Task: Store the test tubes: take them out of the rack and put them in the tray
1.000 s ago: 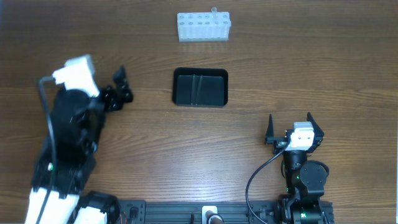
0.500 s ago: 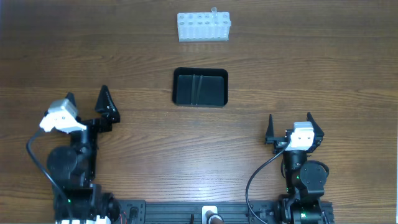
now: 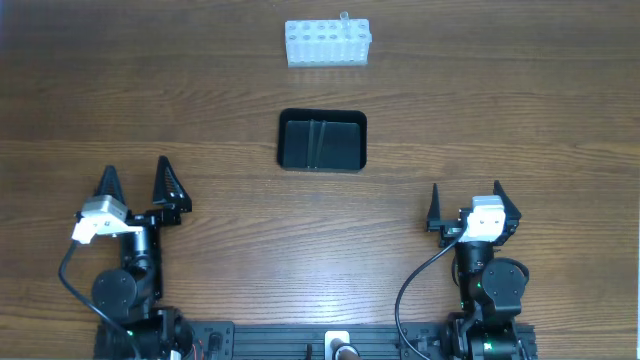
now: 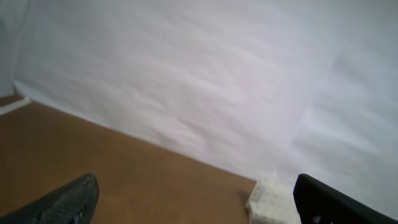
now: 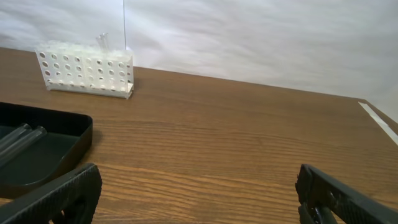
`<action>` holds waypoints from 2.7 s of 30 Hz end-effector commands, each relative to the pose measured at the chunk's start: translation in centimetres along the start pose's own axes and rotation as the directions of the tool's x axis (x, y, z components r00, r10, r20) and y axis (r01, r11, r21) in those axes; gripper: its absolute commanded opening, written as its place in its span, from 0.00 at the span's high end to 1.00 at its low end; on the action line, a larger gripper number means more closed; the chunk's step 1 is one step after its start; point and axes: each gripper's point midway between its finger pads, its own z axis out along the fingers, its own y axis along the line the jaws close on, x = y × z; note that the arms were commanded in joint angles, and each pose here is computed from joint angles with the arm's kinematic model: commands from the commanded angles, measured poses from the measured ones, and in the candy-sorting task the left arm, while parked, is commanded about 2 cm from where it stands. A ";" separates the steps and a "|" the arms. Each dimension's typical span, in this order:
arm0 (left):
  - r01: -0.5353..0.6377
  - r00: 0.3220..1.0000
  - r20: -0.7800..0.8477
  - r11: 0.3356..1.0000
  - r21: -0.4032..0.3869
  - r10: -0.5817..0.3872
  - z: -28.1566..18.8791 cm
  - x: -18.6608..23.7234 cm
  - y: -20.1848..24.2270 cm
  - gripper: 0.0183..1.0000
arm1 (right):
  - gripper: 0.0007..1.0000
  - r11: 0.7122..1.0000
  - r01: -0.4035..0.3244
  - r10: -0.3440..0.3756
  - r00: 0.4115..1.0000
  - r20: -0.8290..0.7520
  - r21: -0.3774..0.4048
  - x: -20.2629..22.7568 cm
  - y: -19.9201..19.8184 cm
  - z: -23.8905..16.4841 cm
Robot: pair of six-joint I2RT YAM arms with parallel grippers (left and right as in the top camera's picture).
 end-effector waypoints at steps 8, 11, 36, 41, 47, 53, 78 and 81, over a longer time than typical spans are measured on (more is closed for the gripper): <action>-0.018 0.987 -0.158 0.999 -0.051 0.010 -1.5 4.1 1.5 0.00 | 0.01 1.000 -0.003 0.003 1.000 0.001 0.000 0.1 0.0 0.0; -0.068 0.977 -0.204 0.997 -0.044 0.058 -1.7 5.1 1.7 0.00 | 0.01 1.000 -0.003 0.003 1.000 0.001 0.000 0.1 0.0 0.0; -0.218 0.944 -0.252 0.976 0.008 0.213 -2.0 6.2 1.6 0.00 | 0.01 1.000 -0.003 0.003 1.000 0.001 0.000 0.1 0.0 0.0; -0.218 0.944 -0.253 0.976 0.008 0.213 -2.0 6.2 1.7 0.00 | 0.01 1.000 -0.003 0.003 1.000 0.001 0.000 0.1 0.0 0.0; -0.218 0.944 -0.253 0.976 0.008 0.213 -2.0 6.3 1.7 0.00 | 0.01 1.000 -0.003 0.003 1.000 0.001 0.000 0.1 0.0 0.0; -0.218 0.943 -0.254 0.976 0.008 0.213 -2.0 6.3 1.7 0.00 | 0.01 1.000 -0.003 0.003 1.000 0.001 0.000 0.1 0.0 0.0; -0.218 0.943 -0.254 0.976 0.008 0.213 -2.0 6.3 1.7 0.00 | 0.01 1.000 -0.002 0.003 1.000 0.014 -0.022 -1.1 0.2 -0.3; -0.218 0.943 -0.254 0.976 0.008 0.213 -2.0 6.3 1.7 0.00 | 0.01 1.000 -0.003 0.003 0.999 0.036 -0.007 -3.4 -0.3 -1.1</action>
